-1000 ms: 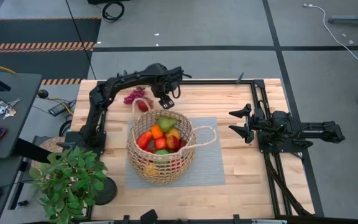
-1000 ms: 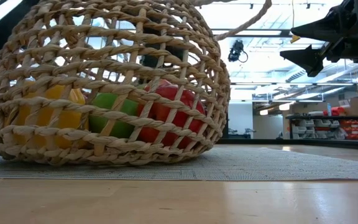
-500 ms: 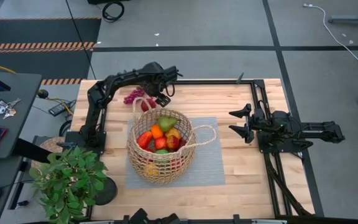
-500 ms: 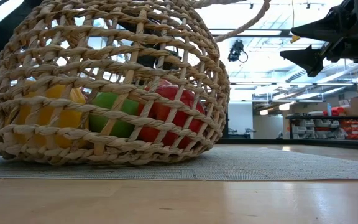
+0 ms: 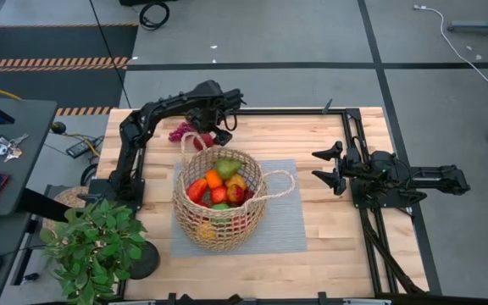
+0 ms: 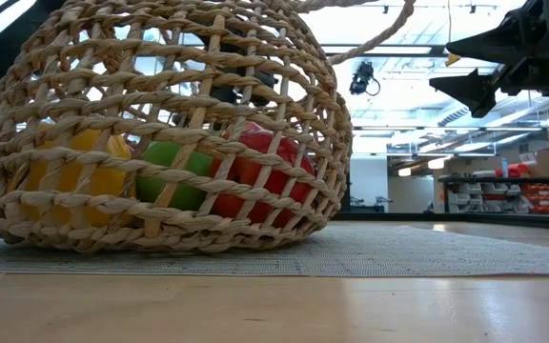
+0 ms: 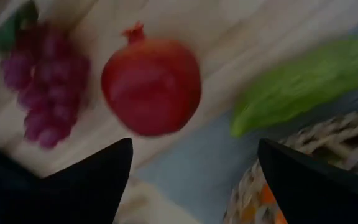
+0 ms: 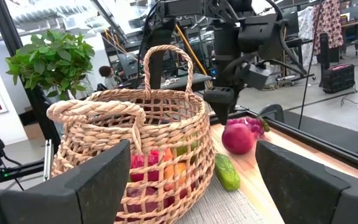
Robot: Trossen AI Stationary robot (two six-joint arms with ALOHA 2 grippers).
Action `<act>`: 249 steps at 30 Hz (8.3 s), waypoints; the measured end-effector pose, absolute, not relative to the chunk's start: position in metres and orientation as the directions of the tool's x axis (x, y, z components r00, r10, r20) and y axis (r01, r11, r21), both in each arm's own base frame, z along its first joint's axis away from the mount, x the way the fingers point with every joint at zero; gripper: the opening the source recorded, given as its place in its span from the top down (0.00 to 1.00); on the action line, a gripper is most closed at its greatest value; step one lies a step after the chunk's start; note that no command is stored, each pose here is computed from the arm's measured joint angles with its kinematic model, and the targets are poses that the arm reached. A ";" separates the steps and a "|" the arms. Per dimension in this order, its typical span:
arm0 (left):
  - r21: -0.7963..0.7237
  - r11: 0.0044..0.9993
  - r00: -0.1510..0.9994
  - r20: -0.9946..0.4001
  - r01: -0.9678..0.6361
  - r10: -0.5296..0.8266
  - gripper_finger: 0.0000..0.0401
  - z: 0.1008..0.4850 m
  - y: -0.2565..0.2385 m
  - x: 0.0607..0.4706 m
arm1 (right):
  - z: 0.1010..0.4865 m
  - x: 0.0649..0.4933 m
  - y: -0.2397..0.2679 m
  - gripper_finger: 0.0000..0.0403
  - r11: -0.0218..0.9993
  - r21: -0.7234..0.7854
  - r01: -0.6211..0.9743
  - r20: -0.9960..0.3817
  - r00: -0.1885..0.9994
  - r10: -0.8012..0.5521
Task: Build produce basket
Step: Put the red pomegranate into the brown woven basket
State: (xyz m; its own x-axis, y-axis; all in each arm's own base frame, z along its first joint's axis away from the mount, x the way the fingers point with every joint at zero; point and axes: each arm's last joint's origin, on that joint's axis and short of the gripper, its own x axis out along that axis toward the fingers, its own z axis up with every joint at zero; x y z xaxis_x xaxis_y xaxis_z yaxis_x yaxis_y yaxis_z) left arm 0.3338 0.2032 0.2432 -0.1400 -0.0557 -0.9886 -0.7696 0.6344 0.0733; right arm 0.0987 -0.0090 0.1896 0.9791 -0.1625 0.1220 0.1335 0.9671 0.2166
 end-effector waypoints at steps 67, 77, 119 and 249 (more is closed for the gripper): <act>0.211 0.853 0.074 -0.958 -0.478 0.279 0.12 0.254 0.192 0.236 | 0.189 0.099 -0.009 0.13 0.967 0.216 0.134 0.121 0.979 -0.162; 0.011 0.861 0.230 -0.962 -0.509 0.148 0.12 0.218 0.193 0.236 | 0.189 0.099 -0.009 0.13 0.967 0.217 0.133 0.121 0.979 -0.162; -0.019 0.833 0.339 -0.918 -0.553 0.204 0.20 0.176 0.179 0.241 | 0.190 0.099 -0.009 0.13 0.967 0.216 0.134 0.122 0.979 -0.162; 0.115 0.780 0.749 -0.394 0.616 -0.533 0.25 0.395 0.085 0.315 | 0.190 0.099 -0.009 0.13 0.967 0.217 0.134 0.122 0.979 -0.162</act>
State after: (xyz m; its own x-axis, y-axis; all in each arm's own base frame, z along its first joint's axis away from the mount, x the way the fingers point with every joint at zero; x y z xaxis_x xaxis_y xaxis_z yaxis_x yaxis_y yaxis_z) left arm 0.3146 0.0851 0.3955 0.7489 -0.5331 -0.3937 0.6155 0.7797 0.1151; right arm 0.0987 -0.0090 0.1896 0.9792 -0.1625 0.1216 0.1336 0.9671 0.2166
